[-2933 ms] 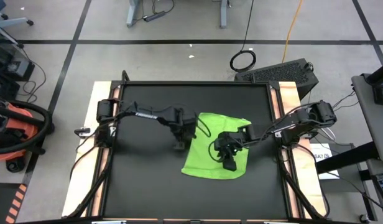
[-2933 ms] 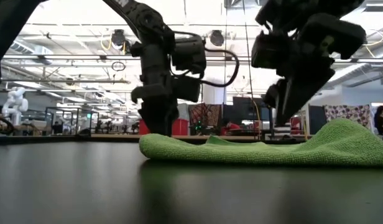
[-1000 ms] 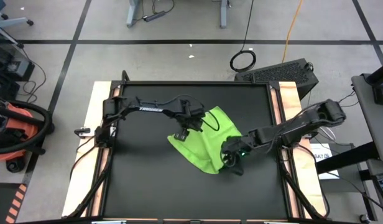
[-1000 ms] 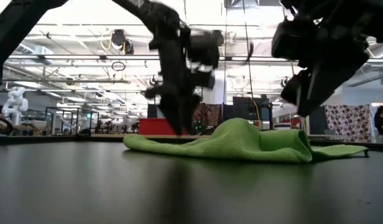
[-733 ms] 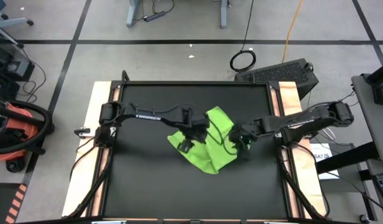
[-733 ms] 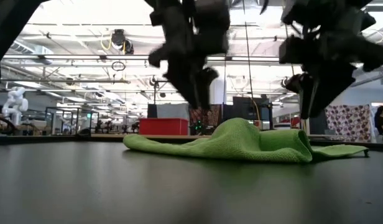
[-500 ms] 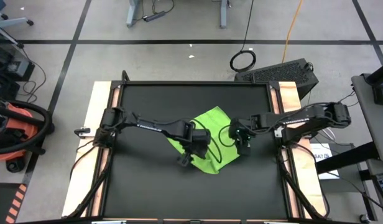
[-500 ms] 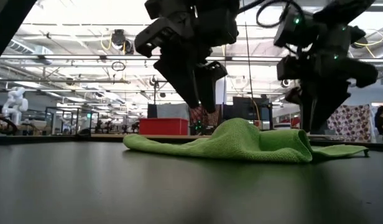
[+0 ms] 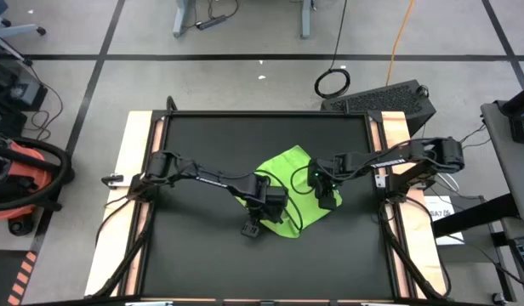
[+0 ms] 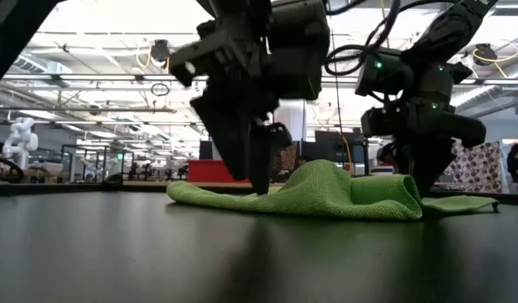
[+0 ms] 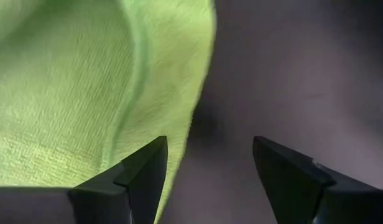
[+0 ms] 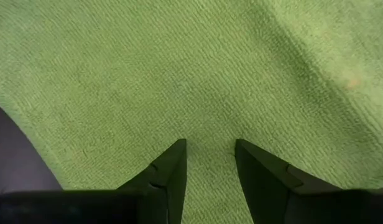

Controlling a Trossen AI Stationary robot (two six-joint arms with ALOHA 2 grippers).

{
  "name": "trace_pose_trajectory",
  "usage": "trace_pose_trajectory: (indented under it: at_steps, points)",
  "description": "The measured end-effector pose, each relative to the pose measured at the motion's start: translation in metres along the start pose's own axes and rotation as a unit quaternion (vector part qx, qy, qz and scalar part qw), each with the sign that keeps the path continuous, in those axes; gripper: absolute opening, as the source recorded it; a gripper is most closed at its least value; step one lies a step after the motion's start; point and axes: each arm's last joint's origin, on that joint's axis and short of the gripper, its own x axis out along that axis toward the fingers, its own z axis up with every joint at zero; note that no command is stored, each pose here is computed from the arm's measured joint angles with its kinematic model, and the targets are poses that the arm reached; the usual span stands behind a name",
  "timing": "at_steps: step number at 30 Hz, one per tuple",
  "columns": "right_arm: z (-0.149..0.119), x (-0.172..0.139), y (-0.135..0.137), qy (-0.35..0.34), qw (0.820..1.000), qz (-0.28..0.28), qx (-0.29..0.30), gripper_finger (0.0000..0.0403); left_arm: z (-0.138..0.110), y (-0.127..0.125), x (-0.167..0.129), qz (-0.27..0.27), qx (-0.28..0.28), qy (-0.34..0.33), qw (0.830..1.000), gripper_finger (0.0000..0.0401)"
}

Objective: Roll towel
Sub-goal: Roll the green towel

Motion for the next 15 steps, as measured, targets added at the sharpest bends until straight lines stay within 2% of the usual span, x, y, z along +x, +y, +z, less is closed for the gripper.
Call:
trace_pose_trajectory:
  at_steps: [4,9,15]
  points:
    - [0.001,0.001,0.000,-0.003,1.000,0.009,0.001,0.0130,0.001,-0.006,-0.008,0.008,0.005,-0.001,1.000,0.0242]
    - [0.004,0.001,0.000,-0.015,1.000,0.013,0.007,0.0130,0.016,-0.002,-0.023,0.034,0.005,-0.078,0.996,0.0242]
    - [0.004,0.001,0.000,-0.017,1.000,0.013,0.011,0.0130,0.024,0.008,-0.023,0.046,-0.011,-0.124,0.991,0.0242]
